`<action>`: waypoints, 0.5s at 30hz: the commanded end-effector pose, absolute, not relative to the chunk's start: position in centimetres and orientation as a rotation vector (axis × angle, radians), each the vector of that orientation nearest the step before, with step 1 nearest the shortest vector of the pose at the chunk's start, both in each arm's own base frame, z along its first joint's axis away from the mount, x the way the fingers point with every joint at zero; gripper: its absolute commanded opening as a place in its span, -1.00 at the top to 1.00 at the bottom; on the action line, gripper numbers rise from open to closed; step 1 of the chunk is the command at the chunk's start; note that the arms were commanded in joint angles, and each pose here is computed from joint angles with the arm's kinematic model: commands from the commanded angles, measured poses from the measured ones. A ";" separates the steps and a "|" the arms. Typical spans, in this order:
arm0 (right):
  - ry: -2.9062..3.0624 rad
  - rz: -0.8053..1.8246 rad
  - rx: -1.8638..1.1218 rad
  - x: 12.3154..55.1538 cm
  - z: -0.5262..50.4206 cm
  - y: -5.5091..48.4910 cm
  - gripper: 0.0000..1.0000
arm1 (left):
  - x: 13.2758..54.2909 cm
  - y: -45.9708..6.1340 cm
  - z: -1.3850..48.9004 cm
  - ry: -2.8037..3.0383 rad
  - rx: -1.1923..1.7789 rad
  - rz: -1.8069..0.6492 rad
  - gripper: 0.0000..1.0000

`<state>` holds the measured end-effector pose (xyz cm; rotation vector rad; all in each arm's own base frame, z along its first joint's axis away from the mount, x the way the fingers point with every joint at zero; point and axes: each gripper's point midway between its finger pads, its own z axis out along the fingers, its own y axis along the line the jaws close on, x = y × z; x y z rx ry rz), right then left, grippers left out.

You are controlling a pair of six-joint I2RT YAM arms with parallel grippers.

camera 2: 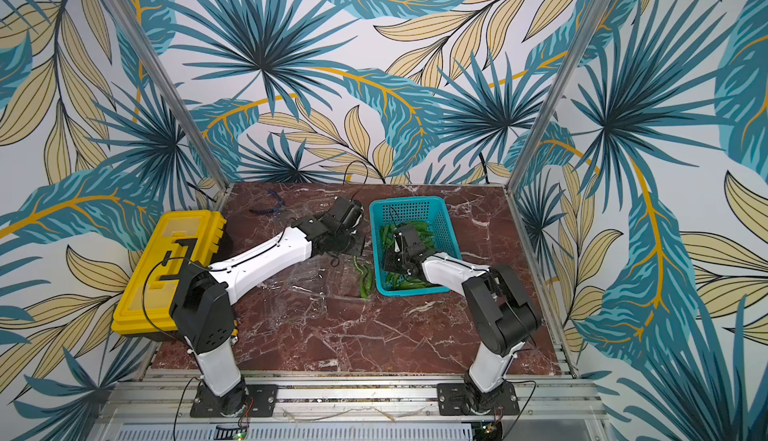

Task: Take small green peppers out of containers
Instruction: Move the basket to the center of the board.

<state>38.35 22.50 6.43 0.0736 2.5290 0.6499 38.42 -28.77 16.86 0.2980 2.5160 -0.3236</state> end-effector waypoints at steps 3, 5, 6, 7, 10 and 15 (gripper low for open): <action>2.559 0.776 -0.025 36.8 5.9 25.5 0.41 | 40.0 -28.7 21.1 2.387 0.295 -0.303 1.00; 2.541 0.721 0.022 37.0 6.1 24.5 0.41 | 40.2 -29.4 22.4 2.349 0.305 -0.347 1.00; 2.523 0.688 0.047 37.2 6.3 23.8 0.41 | 40.4 -29.8 23.3 2.324 0.314 -0.379 1.00; 2.499 0.648 0.080 37.4 6.7 23.0 0.40 | 40.5 -30.3 24.2 2.295 0.324 -0.409 1.00; 2.426 0.562 0.145 37.5 8.1 20.8 0.40 | 40.7 -31.2 26.9 2.200 0.351 -0.487 1.00; 2.337 0.386 0.226 37.4 10.4 17.0 0.38 | 40.5 -34.5 29.8 2.080 0.455 -0.678 1.00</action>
